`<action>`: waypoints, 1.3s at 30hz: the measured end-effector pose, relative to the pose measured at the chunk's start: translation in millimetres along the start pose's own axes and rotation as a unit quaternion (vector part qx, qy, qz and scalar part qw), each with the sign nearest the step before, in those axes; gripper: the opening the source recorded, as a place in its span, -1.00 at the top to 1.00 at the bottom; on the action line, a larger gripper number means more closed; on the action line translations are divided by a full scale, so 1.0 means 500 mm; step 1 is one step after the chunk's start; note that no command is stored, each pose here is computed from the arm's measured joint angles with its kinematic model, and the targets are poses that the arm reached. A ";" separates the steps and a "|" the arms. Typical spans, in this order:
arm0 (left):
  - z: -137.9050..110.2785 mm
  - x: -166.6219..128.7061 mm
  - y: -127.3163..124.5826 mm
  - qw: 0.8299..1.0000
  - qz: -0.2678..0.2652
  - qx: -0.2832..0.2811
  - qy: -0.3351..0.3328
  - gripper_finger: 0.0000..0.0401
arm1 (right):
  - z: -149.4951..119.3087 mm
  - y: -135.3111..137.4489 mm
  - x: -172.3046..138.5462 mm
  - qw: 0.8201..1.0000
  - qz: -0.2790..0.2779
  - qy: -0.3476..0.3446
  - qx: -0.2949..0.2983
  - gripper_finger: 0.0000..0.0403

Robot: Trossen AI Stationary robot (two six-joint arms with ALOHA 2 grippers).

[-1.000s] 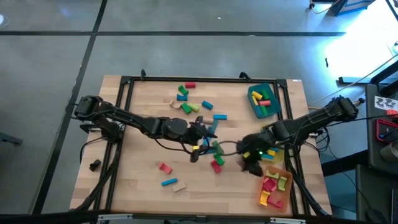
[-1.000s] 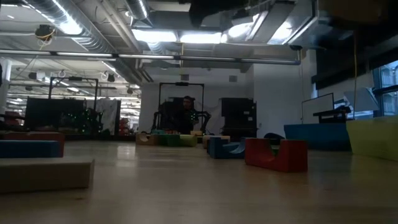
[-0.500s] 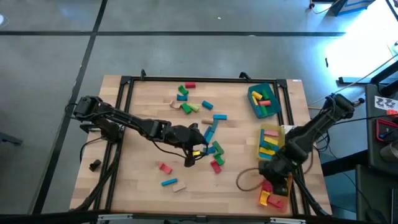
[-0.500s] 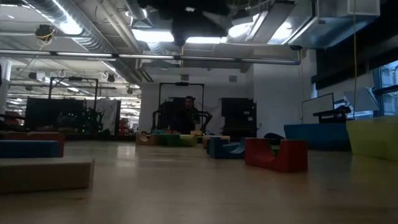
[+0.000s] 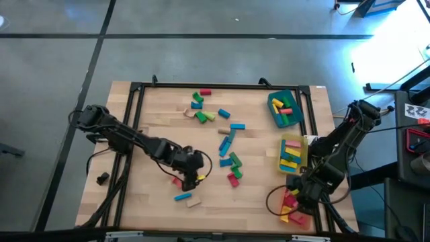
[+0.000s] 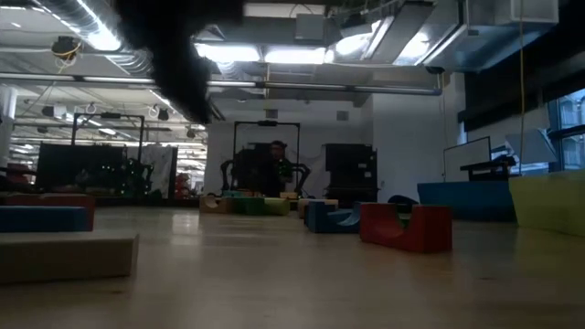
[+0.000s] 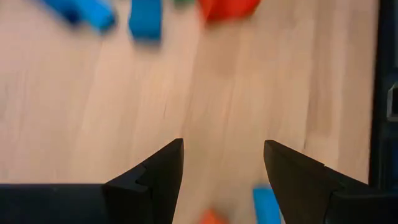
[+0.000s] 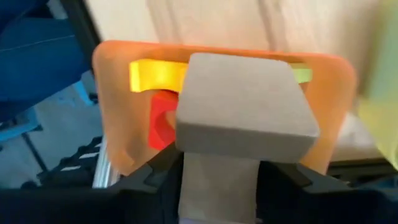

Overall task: Sort blocks by size
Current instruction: Put the brown arch block into the orange bin, then put the orange arch block into the orange bin

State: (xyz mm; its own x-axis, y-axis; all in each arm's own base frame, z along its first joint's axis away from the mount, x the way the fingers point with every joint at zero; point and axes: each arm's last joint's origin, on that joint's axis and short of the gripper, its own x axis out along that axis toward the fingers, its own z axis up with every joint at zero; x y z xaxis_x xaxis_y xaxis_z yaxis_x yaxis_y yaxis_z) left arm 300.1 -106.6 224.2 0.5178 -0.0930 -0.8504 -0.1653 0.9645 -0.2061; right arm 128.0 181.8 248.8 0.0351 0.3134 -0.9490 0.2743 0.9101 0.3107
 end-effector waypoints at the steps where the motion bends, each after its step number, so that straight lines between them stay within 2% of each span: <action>1: -0.008 -0.001 -0.001 1.000 0.004 -0.006 0.017 -0.04 | 0.000 -0.002 0.000 1.000 -0.005 -0.003 0.004 0.16; 8: -0.060 -0.006 -0.006 0.991 0.036 0.035 0.121 -0.04 | 0.001 -0.009 0.000 0.999 -0.032 -0.023 0.010 -0.17; 13: -0.072 -0.009 -0.017 0.985 0.031 0.100 0.134 -0.04 | 0.002 -0.008 0.000 0.999 -0.027 -0.024 0.009 -0.31; 17: -0.080 -0.011 -0.028 0.976 0.018 0.167 0.137 -0.04 | 0.003 -0.005 0.000 0.999 -0.021 -0.030 0.008 -0.34; 19: -0.084 -0.011 -0.034 0.974 0.015 0.182 0.137 -0.04 | 0.005 -0.003 0.000 0.999 -0.018 -0.041 0.007 -0.34; 29: -0.112 0.041 -0.050 0.961 0.030 0.207 0.181 -0.04 | 0.009 0.000 0.000 0.998 -0.015 -0.065 0.005 -0.34; 34: -0.121 0.065 -0.051 0.946 0.030 0.256 0.198 -0.04 | 0.009 0.000 0.000 0.998 -0.015 -0.066 0.005 -0.35; 39: -0.126 0.088 -0.052 0.941 0.033 0.267 0.206 -0.04 | 0.011 0.000 -0.001 0.996 -0.020 -0.085 0.004 -0.35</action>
State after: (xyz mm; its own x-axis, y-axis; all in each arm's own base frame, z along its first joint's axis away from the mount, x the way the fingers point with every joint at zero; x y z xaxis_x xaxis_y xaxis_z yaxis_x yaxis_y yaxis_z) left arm 274.4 -151.2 161.4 0.1330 -0.0104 -0.9911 0.3174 0.9477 0.0326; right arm 133.3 180.1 248.7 0.1863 0.2256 -0.9562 0.2872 0.9183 0.2726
